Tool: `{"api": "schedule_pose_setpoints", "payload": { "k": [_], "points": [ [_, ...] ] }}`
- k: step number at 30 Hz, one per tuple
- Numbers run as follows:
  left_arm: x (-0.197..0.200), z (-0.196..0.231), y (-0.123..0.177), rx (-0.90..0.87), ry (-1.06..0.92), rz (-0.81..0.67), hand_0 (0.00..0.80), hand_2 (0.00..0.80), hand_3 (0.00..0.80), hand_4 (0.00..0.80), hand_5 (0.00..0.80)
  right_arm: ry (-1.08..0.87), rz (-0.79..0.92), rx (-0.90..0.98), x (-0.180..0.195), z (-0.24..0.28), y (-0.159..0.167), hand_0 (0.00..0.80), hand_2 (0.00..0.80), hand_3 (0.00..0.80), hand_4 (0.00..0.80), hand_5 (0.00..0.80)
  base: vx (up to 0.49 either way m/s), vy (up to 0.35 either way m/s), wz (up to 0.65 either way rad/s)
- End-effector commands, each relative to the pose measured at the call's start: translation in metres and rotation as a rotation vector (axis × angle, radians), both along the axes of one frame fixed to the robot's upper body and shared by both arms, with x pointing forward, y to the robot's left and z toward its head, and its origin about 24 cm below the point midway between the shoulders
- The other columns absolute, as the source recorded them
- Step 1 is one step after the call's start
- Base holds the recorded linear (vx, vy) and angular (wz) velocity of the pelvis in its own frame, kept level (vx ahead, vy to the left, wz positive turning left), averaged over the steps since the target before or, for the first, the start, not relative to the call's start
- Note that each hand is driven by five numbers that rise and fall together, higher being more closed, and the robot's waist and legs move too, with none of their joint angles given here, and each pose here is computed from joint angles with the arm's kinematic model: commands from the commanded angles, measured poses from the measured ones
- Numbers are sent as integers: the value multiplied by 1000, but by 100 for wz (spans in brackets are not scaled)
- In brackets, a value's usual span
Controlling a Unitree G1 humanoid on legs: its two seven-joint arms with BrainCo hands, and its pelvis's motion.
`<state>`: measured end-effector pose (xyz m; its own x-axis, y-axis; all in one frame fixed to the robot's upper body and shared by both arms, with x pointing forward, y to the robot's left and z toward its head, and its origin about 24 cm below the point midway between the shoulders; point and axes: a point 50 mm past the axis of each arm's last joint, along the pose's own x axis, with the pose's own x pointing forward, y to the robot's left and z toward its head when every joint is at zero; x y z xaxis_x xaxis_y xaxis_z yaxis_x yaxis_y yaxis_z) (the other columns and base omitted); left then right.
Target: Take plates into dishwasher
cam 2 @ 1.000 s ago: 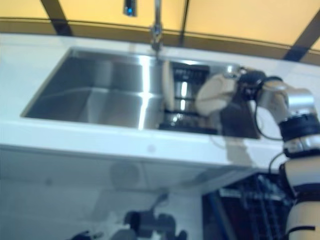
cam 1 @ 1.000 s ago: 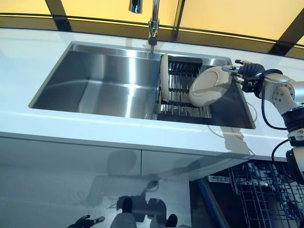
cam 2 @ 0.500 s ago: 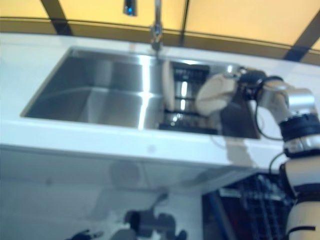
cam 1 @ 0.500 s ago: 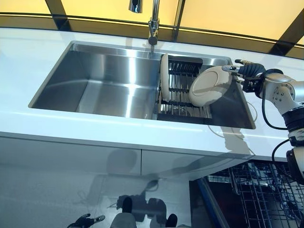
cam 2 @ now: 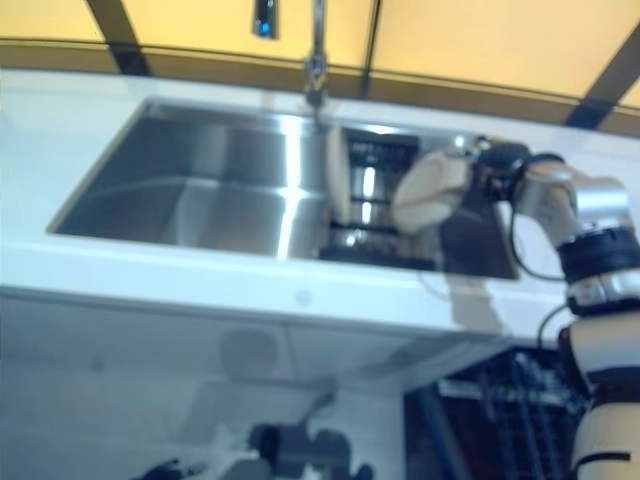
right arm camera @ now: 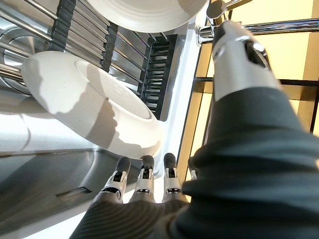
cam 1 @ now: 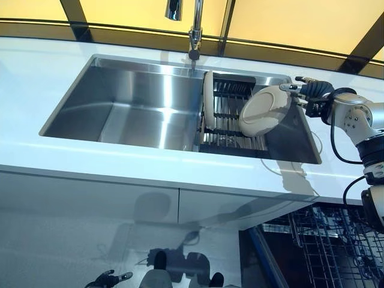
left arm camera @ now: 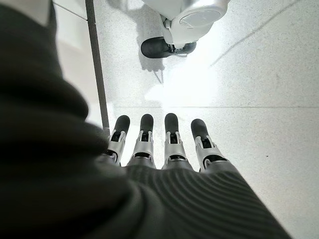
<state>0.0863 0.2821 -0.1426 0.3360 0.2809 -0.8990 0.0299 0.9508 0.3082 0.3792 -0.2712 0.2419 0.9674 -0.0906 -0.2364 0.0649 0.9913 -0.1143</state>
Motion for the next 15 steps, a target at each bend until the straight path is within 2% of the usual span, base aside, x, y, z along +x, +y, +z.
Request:
{"api": "schedule_pose_setpoints", "payload": {
  "k": [1,15],
  "points": [
    [-5,0,5,38,37,-65,0,0,0,0,0,-60,-17,-62,-5,23,-10,0,0,0,0,0,34,7,0],
    [-9,-1,5,41,51,-63,0,0,0,0,0,-64,-44,-84,-9,28,-20,0,0,0,0,0,0,0,0]
  ]
}}
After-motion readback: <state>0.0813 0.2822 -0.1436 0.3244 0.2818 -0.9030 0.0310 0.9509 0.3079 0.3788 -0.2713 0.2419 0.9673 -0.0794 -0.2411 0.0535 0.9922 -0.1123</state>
